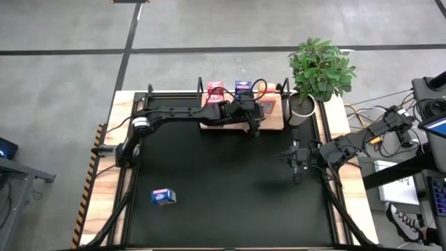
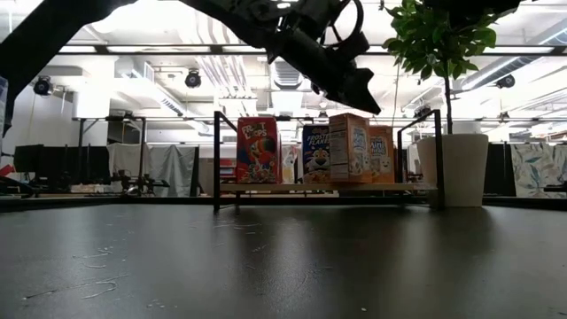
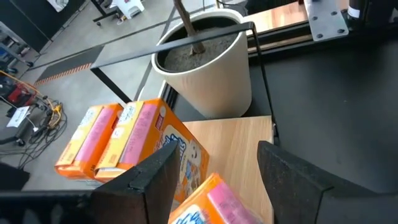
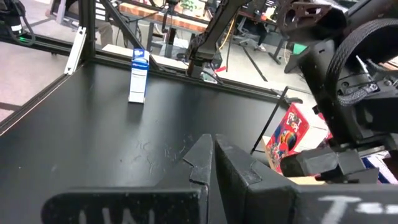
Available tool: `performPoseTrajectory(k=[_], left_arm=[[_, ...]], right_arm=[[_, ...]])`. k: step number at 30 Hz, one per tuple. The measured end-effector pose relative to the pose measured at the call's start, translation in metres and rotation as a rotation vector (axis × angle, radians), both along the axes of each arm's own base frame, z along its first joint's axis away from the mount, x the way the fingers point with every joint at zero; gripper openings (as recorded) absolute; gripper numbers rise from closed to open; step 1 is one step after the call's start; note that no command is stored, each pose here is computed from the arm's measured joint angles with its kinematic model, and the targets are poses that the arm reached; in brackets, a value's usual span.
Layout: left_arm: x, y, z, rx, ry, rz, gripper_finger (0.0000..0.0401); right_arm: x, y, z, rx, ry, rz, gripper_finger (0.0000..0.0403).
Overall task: Stack cereal on shelf
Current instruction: Put the orange cereal box aligned with the other orange cereal boxes on the shelf
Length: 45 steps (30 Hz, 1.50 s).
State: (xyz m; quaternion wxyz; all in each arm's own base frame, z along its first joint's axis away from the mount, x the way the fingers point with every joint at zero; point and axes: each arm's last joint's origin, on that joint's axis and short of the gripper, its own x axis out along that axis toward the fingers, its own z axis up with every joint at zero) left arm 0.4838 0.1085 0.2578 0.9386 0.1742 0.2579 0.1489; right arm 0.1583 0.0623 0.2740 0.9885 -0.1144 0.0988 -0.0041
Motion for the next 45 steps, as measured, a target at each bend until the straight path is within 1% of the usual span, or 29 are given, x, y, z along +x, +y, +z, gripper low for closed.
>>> performPoseTrajectory(k=[5,13,16,19,22,24,28,30,34,38,41,45], left_arm=[[0.0,-0.005,0.015,0.005,0.052,-0.018,0.02],[-0.008,-0.024,0.049,-0.014,0.213,-0.05,0.02],[-0.012,-0.033,0.057,-0.035,0.271,-0.058,0.0199],[-0.018,-0.044,0.055,-0.049,0.353,-0.074,0.0195],[-0.023,-0.053,0.048,-0.043,0.441,-0.053,0.0185],[-0.028,-0.058,0.042,-0.024,0.51,-0.032,0.0175],[-0.033,-0.061,0.029,0.012,0.584,-0.001,0.0145],[-0.032,-0.057,0.02,0.029,0.585,0.009,0.0125],[-0.027,-0.044,0.005,0.054,0.539,0.022,0.0085],[-0.023,-0.034,0.002,0.097,0.482,0.065,0.0056],[-0.018,-0.024,0.003,0.104,0.419,0.088,0.0042],[-0.019,-0.016,0.004,0.103,0.406,0.106,0.0038]], right_arm=[[0.0,0.0,0.0,0.0,0.0,0.0,0.0011],[0.0,0.0,-0.001,-0.003,0.006,0.0,0.0011],[0.0,0.0,-0.002,-0.002,0.016,-0.001,0.0011],[-0.001,0.0,-0.002,0.001,0.023,-0.003,0.0011],[-0.001,0.0,-0.002,0.004,0.023,-0.003,0.0011],[-0.001,0.0,-0.002,0.009,0.023,-0.004,0.0011],[0.0,0.0,-0.002,0.016,0.022,-0.005,0.0011],[0.0,0.0,-0.002,0.015,0.022,-0.005,0.0011],[0.0,0.0,-0.002,0.014,0.025,-0.005,0.0011],[0.0,0.0,-0.002,0.01,0.025,-0.005,0.0011],[0.0,0.0,-0.002,0.002,0.026,-0.003,0.0011],[0.0,0.0,-0.003,0.002,0.026,-0.003,0.0011]])
